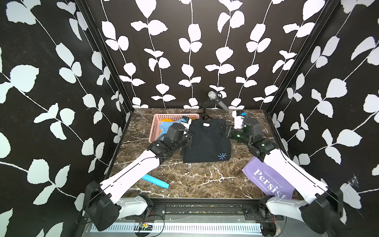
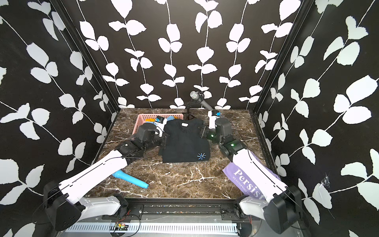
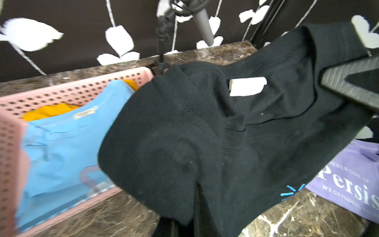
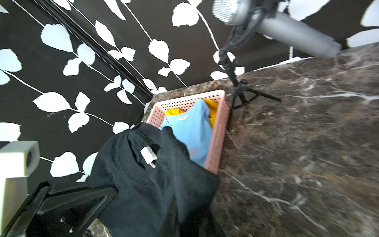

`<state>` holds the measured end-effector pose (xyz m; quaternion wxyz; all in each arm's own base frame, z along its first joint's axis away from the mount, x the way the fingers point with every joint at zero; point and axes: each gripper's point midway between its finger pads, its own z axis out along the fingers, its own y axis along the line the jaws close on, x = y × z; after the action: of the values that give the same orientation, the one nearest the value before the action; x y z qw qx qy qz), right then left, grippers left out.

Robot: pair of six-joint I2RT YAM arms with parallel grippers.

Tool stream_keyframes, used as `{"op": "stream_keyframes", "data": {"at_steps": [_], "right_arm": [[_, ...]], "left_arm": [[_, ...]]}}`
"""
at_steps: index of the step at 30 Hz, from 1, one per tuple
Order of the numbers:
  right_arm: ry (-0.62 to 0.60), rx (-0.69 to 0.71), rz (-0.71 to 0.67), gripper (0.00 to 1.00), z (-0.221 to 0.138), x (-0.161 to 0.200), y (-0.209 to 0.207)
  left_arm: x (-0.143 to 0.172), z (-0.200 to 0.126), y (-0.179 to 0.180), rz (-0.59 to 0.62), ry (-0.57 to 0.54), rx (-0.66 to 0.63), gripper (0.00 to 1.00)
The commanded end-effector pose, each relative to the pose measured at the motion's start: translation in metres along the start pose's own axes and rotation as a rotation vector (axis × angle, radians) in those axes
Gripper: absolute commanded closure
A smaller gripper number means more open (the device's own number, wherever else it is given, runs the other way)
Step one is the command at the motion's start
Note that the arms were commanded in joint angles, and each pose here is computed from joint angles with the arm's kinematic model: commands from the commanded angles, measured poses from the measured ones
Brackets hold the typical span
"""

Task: Put the folded t-shirts into the basket
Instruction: Pick up the T-shirt from the center of the board, then place the T-shirt in the bin.

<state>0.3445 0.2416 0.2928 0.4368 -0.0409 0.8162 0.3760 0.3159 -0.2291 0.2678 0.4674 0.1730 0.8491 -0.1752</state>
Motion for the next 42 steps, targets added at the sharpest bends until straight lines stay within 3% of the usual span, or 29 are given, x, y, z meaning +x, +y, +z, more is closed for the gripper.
{"op": "stream_keyframes", "data": {"at_steps": [1, 9, 16, 29, 42], "right_arm": [[-0.11, -0.071, 0.006, 1.0, 0.013, -0.029, 0.036], [-0.109, -0.064, -0.007, 1.0, 0.069, -0.024, 0.074], [-0.123, -0.055, 0.033, 1.0, 0.128, -0.025, 0.086], [-0.152, 0.069, -0.022, 1.0, 0.213, -0.027, 0.057], [-0.017, 0.134, -0.052, 1.0, 0.263, -0.012, 0.012]], "left_arm": [[-0.014, -0.023, 0.028, 0.018, -0.007, -0.071, 1.0], [-0.031, -0.041, 0.103, -0.048, -0.023, -0.241, 1.0], [-0.038, -0.033, 0.156, -0.109, -0.012, -0.349, 1.0], [-0.032, 0.035, 0.225, -0.184, 0.092, -0.393, 1.0], [-0.009, 0.088, 0.251, -0.187, 0.2, -0.389, 1.0]]}}
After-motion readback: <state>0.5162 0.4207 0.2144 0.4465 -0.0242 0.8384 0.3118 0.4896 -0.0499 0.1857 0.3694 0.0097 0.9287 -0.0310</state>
